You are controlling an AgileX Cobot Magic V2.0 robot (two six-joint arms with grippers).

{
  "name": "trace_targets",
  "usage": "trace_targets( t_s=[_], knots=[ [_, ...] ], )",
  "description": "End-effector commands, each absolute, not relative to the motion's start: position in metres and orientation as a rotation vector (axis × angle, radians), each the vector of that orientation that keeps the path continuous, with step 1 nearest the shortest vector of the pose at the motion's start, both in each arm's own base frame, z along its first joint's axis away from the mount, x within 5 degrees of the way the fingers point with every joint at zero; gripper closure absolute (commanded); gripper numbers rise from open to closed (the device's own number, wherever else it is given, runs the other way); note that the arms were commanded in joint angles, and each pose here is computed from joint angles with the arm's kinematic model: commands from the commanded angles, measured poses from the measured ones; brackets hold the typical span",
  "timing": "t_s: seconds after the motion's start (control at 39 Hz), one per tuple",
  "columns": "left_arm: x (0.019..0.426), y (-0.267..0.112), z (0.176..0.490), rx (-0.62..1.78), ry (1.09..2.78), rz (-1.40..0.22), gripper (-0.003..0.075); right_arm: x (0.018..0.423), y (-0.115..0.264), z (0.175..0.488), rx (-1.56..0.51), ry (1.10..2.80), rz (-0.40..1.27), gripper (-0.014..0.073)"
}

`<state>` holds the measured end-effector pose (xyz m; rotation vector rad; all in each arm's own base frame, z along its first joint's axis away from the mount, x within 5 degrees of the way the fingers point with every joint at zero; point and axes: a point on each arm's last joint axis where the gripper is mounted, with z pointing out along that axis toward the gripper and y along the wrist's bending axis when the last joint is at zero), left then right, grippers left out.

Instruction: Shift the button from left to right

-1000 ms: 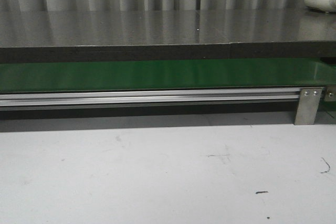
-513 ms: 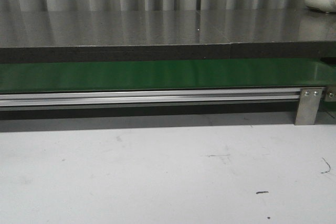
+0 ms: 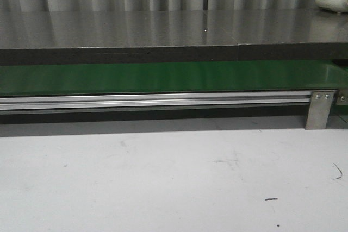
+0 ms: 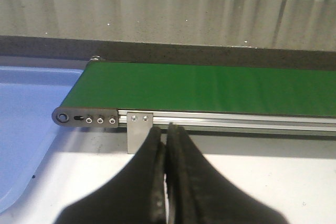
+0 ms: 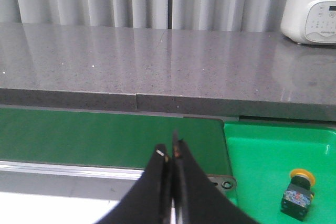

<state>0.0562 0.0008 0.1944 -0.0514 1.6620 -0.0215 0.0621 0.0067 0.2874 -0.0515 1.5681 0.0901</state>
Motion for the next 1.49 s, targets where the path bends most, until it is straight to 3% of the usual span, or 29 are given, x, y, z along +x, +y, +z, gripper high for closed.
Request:
trace_targets(
  t_s=[0.0,0.79,1.26,1.46],
  knots=[
    [0.056,0.001,0.193,-0.055,1.597,-0.032,0.0741,0.061,0.005,0.303,-0.039,1.469,0.078,0.0664],
    [0.056,0.001,0.193,-0.055,1.597,-0.032,0.0741,0.061,0.005,0.302,-0.039,1.473,0.078,0.0664],
    [0.056,0.001,0.193,-0.055,1.597,-0.032,0.0741,0.061,0.006,0.193,-0.054,1.671,0.089,0.0664],
    [0.056,0.001,0.193,-0.055,1.597,-0.032,0.0741,0.054,0.006,0.196,-0.058,1.618,0.093,0.0664]
  ],
)
